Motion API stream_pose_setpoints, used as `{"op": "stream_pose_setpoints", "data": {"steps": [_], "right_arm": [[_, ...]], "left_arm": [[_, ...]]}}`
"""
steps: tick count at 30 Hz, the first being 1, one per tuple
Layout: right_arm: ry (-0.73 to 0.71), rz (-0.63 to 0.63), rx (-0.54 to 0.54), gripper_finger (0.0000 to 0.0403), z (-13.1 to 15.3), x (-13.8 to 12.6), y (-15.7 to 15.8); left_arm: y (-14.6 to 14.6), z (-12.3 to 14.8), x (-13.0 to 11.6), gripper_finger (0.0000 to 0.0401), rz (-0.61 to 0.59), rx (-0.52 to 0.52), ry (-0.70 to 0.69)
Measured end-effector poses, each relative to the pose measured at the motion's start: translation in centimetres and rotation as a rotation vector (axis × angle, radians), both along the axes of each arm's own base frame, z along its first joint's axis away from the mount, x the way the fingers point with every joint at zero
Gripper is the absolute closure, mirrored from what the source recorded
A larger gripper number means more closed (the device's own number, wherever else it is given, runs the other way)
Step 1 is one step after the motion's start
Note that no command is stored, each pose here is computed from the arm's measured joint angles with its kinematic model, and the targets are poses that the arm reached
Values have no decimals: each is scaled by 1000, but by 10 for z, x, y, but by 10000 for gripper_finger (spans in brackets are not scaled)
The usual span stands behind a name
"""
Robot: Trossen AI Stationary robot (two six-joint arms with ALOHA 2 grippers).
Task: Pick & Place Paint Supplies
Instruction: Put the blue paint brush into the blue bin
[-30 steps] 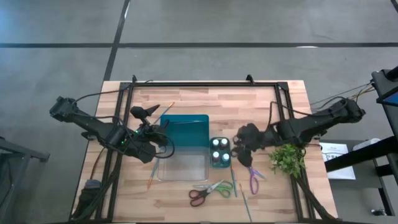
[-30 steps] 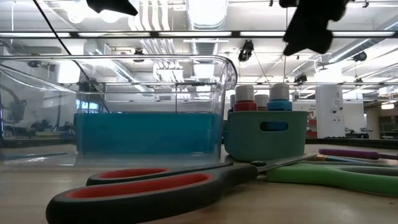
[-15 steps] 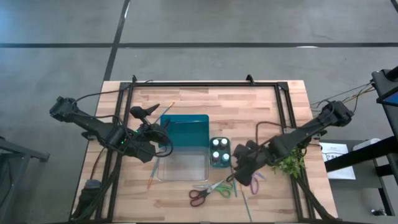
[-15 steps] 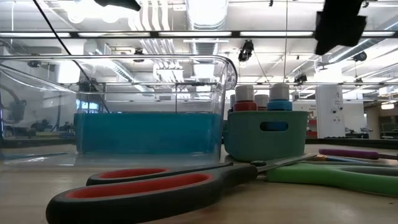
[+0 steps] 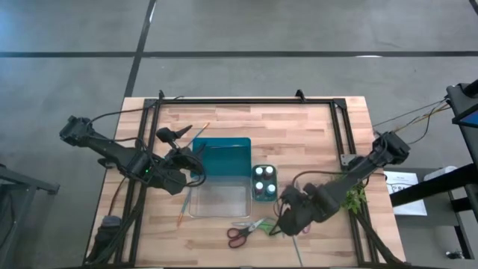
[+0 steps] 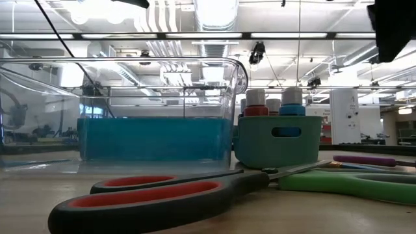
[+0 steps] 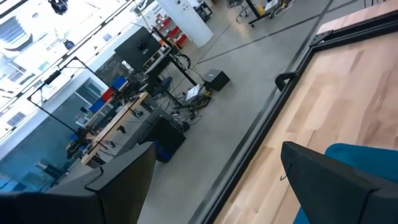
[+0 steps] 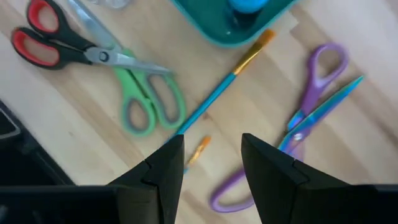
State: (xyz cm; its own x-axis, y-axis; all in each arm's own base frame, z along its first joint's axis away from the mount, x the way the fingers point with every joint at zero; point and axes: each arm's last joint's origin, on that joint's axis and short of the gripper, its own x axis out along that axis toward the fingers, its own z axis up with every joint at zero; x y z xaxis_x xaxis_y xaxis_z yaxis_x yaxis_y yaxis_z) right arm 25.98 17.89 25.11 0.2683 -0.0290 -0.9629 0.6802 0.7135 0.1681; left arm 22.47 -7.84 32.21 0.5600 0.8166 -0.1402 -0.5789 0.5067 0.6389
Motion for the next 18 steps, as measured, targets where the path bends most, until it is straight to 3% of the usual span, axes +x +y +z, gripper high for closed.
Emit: {"op": "stream_pose_setpoints", "data": {"steps": [10, 18], "right_arm": [[66, -167, 46, 246, -31, 0, 34], [154, -177, 24, 246, -62, 10, 41]], "left_arm": [[-1, 3, 2, 48, -2, -23, -44], [-1, 2, 3, 48, -10, -29, -39]]}}
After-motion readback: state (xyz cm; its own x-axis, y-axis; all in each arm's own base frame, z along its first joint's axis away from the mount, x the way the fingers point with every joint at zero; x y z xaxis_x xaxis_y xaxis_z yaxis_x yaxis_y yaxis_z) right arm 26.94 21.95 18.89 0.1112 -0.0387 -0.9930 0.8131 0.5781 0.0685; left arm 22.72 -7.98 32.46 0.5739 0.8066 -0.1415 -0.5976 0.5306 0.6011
